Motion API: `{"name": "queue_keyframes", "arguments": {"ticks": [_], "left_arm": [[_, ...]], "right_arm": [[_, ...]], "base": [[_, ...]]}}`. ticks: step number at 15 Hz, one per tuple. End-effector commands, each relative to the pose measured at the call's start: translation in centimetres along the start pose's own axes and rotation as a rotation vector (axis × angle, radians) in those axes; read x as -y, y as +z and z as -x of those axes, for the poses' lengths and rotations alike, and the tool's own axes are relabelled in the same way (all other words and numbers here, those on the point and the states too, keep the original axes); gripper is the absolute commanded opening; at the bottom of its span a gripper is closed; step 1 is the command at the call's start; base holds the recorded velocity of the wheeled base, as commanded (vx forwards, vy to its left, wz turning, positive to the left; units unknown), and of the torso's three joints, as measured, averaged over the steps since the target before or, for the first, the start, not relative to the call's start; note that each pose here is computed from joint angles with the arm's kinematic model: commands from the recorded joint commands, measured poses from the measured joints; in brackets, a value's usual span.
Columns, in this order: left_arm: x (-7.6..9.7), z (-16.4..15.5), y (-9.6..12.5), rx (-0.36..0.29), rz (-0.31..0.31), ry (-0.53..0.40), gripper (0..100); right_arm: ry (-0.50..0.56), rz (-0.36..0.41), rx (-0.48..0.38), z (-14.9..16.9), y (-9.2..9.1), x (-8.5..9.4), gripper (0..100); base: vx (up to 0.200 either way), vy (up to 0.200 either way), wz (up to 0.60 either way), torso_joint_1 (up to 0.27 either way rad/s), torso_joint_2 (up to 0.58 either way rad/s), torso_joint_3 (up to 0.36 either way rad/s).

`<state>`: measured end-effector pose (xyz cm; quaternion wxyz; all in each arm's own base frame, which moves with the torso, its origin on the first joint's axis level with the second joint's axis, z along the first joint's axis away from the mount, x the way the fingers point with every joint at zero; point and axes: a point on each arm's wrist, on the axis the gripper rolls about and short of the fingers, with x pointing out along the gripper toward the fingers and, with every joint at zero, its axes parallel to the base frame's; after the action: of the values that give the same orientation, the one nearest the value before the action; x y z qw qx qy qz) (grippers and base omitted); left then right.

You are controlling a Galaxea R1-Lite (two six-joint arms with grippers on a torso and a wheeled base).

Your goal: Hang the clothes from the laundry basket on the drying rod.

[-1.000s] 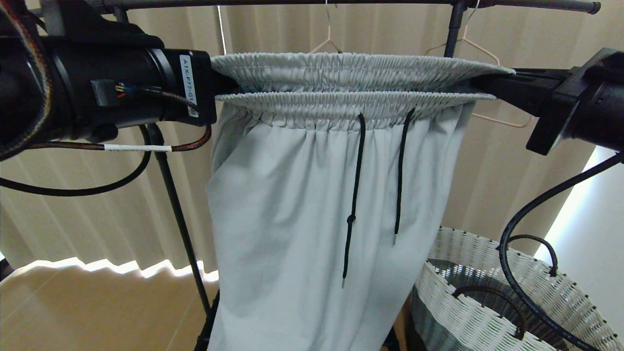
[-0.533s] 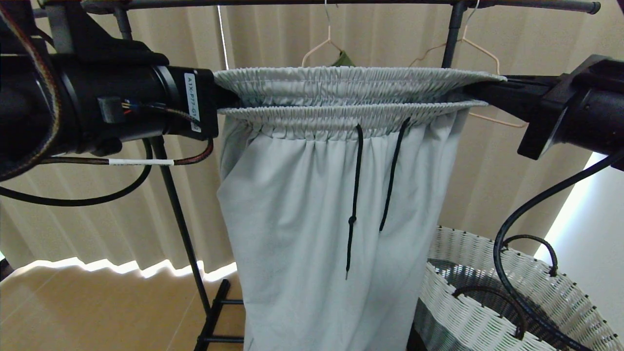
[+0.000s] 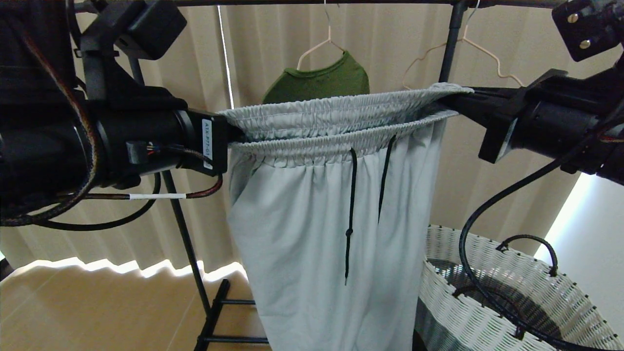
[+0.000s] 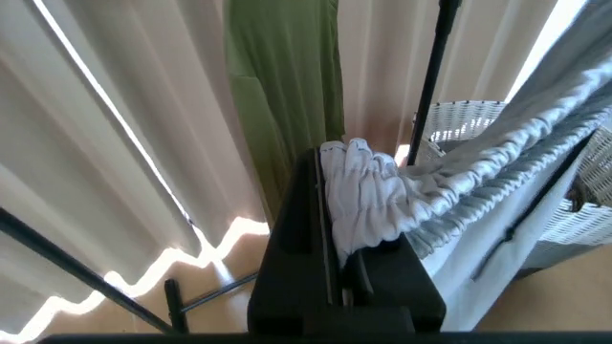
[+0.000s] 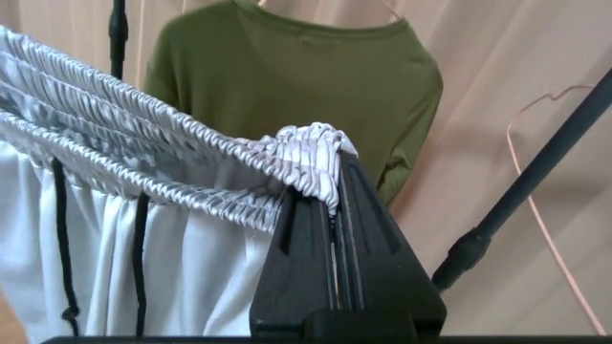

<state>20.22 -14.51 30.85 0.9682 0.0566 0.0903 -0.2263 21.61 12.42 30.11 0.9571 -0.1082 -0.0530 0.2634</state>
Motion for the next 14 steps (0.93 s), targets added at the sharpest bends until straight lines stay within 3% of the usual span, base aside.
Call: {"name": "queue_keyframes", "arguments": {"ticks": [1,5,9,14], "left_arm": [[0.4,-1.7,-0.2,0.012,0.004,-0.001,0],[1.2,-6.6,0.6,0.027,0.007,0.001,0],[1.8,-11.0,0.5,0.016,0.007,0.007,0],[1.7,-10.3,0.5,0.011,0.002,0.008,0]], "right_arm": [[-0.002,0.003,0.011,1.1,0.4,0.1,0],[0.002,0.005,0.015,6.0,1.7,0.2,0],[0.092,0.001,-0.014,8.9,2.1,-1.1,0],[0.111,0.002,-0.038,8.1,1.6,-1.5,0]], "base": [[0.000,0.000,0.00,0.000,0.00,0.000],[0.000,0.000,0.00,0.000,0.00,0.000],[0.000,0.000,0.00,0.000,0.00,0.000],[0.000,0.000,0.00,0.000,0.00,0.000]]}}
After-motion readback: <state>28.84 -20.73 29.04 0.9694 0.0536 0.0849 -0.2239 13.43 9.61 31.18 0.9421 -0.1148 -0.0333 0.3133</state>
